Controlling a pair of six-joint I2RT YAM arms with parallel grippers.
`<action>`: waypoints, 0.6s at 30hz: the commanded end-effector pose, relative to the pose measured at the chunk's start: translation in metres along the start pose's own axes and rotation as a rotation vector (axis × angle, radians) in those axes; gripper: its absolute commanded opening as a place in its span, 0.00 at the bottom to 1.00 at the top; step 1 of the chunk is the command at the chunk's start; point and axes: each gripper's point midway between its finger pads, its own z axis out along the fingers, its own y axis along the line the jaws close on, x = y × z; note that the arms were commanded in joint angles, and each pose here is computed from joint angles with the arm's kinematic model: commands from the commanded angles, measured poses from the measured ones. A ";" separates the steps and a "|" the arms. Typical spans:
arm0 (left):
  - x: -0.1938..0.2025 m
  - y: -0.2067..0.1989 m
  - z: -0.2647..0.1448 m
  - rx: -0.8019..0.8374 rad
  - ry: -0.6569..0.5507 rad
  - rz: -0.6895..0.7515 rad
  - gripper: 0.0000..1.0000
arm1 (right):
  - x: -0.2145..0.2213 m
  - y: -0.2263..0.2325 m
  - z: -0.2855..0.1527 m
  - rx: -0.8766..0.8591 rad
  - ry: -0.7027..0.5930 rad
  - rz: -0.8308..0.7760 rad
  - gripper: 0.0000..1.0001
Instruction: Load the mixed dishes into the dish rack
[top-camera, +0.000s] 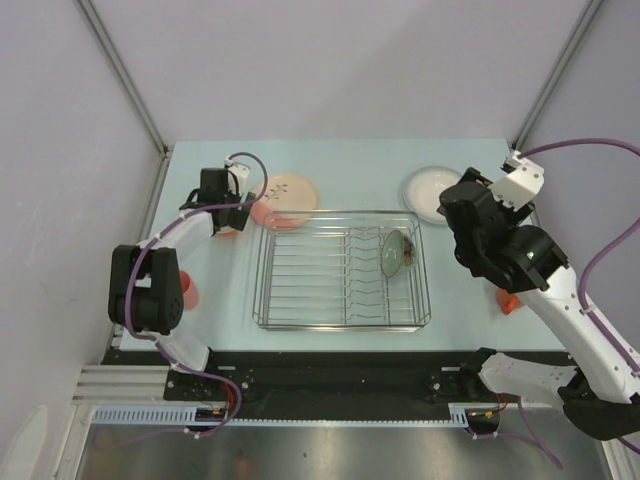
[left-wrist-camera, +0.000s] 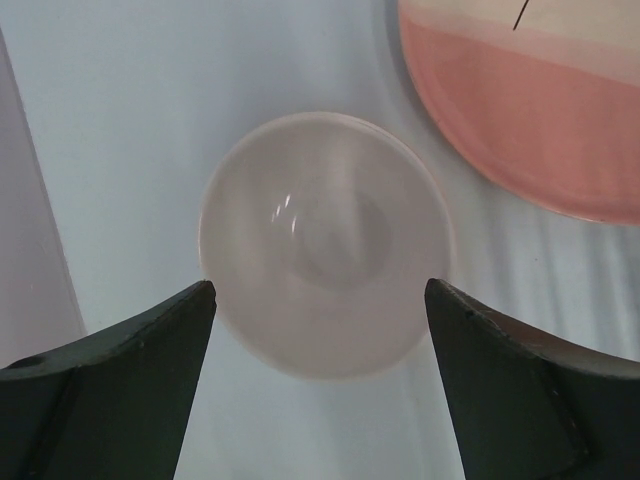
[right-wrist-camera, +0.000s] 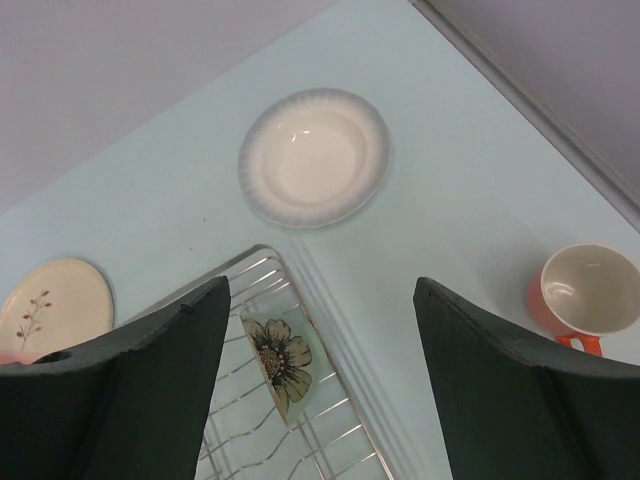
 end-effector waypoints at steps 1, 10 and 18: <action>0.006 -0.012 0.013 -0.004 0.022 0.065 0.91 | 0.000 0.001 0.002 -0.002 0.002 0.005 0.80; 0.004 -0.022 -0.002 0.055 0.009 0.066 0.93 | 0.007 -0.003 0.010 0.030 0.028 -0.018 0.80; -0.011 -0.014 -0.015 0.036 -0.033 0.062 0.94 | 0.022 0.003 0.017 0.034 0.065 -0.057 0.82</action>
